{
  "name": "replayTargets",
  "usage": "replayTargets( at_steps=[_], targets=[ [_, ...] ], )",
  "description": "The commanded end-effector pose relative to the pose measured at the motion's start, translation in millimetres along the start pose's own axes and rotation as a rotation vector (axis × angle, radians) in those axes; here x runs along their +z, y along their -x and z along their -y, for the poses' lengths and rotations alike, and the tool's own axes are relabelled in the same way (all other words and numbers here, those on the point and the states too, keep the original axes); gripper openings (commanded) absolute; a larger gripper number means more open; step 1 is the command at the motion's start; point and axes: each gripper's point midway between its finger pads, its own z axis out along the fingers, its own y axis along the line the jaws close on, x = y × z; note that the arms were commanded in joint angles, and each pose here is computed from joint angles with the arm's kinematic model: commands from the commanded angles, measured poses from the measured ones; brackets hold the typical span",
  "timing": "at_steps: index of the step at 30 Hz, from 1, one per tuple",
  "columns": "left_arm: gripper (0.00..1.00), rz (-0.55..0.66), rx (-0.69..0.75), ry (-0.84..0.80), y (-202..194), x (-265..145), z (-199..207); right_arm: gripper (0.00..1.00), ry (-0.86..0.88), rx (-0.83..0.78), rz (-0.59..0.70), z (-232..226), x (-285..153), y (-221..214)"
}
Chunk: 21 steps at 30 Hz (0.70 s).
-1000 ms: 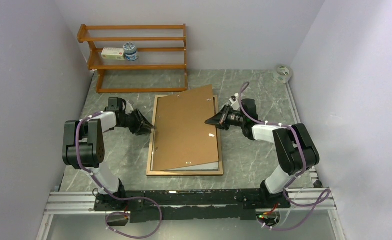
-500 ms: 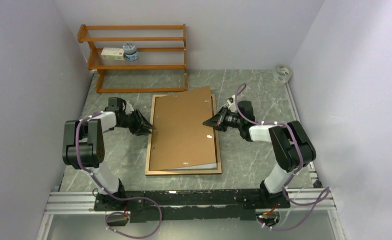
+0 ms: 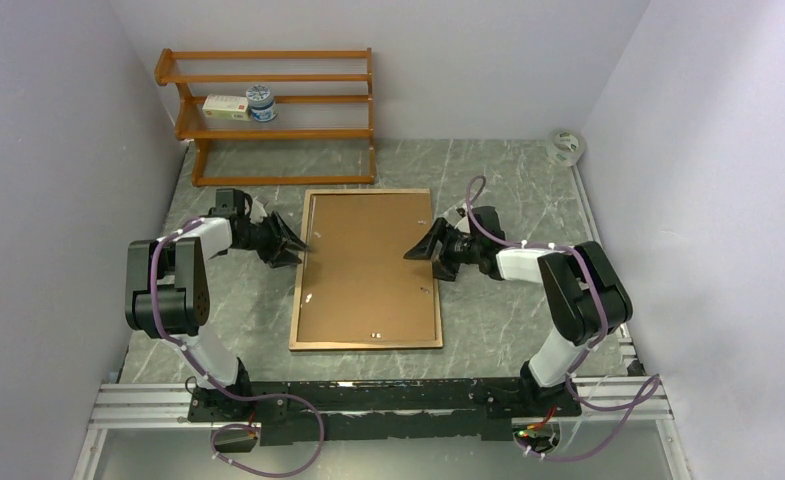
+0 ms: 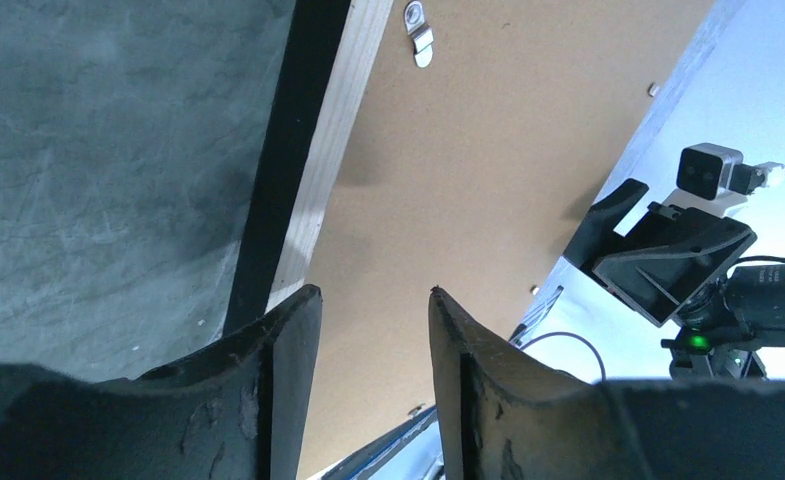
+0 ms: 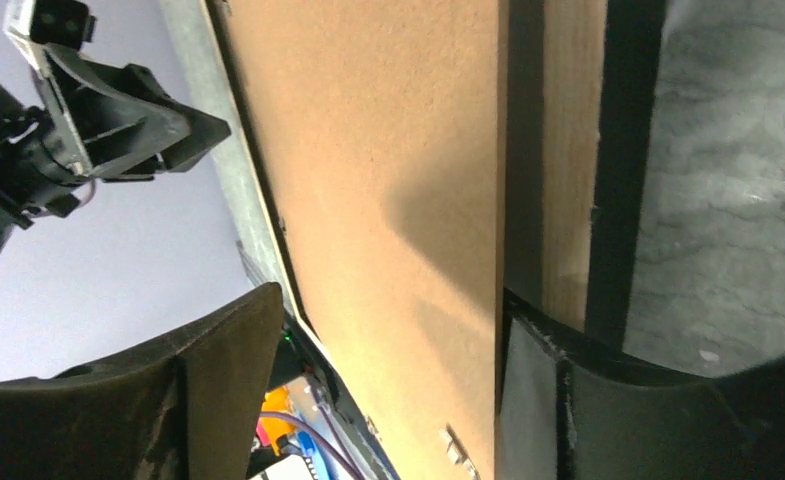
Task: Put the photo into the frame
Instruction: Place the photo frame item in the photo frame.
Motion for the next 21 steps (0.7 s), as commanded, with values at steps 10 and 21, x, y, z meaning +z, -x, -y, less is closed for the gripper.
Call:
replayTargets(
  at_steps=[10,21],
  targets=[
    [0.6,0.092,0.073,0.067,19,-25,15,0.83,-0.111,-0.094,-0.037,-19,-9,15],
    [0.86,0.186,0.053,0.22,27,-33,-12,0.89,-0.383,-0.032,-0.143,-6,-8,4]
  ],
)
